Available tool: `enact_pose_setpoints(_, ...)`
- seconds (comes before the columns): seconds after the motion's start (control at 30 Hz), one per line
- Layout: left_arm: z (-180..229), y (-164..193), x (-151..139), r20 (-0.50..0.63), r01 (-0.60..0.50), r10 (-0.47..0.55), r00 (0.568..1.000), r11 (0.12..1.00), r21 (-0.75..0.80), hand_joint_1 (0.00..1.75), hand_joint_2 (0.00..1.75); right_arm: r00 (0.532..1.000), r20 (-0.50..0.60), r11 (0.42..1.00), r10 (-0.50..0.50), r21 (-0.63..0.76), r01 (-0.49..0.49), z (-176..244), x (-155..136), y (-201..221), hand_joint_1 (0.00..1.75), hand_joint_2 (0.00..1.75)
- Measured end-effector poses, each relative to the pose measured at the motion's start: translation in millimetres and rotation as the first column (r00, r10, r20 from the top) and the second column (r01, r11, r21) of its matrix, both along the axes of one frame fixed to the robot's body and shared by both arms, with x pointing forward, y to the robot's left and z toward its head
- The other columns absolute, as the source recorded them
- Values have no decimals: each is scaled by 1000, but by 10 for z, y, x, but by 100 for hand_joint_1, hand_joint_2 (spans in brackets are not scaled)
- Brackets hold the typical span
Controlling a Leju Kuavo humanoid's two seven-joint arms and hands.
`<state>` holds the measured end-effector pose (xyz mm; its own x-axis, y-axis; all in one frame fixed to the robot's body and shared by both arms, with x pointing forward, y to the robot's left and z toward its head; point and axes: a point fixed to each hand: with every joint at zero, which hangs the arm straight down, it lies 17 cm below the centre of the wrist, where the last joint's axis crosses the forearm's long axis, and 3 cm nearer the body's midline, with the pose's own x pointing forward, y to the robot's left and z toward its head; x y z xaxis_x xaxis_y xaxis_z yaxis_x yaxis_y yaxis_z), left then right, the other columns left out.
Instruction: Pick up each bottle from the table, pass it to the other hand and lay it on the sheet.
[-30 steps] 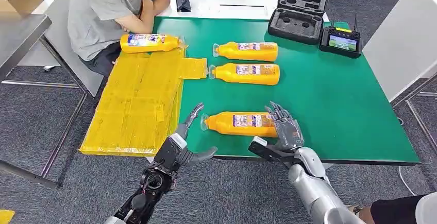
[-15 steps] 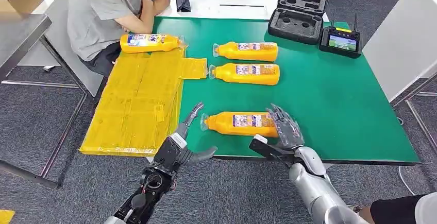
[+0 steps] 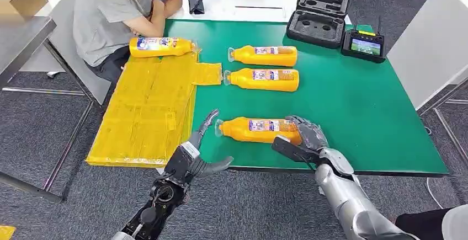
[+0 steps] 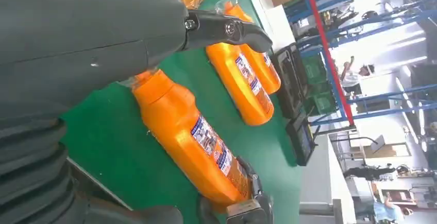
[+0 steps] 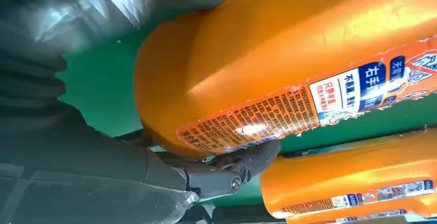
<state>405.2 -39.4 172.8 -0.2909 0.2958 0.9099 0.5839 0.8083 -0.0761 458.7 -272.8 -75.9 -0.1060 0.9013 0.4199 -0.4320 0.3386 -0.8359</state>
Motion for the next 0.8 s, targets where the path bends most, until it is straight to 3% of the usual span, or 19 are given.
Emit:
enact_pose_setpoints(0.13,1,-2,-1,1,-2,2,1000,1000,1,0,175,1000,-3,1000,-2,-6,2,-4,3,-7,159,175)
enact_pose_setpoints(0.17,1,-2,-1,1,-2,2,1000,1000,1,0,175,1000,-4,1000,-1,-7,1,-4,3,-7,150,175)
enact_pose_setpoints(0.33,2,-3,-2,1,-2,2,1000,1000,0,0,175,1000,-4,1000,-2,-10,1,-4,7,-10,171,175)
enact_pose_setpoints(0.57,10,-19,-14,0,3,-3,1000,1000,-6,0,175,1000,-8,1000,11,-4,-11,6,11,-1,175,175)
enact_pose_setpoints(0.7,11,-8,-4,-3,-5,5,1000,1000,-10,0,175,998,57,995,34,94,-40,104,-25,105,175,175)
enact_pose_setpoints(0.8,7,-2,3,-6,-10,10,1000,1000,-10,0,175,993,118,965,1,261,-32,221,-96,209,175,175)
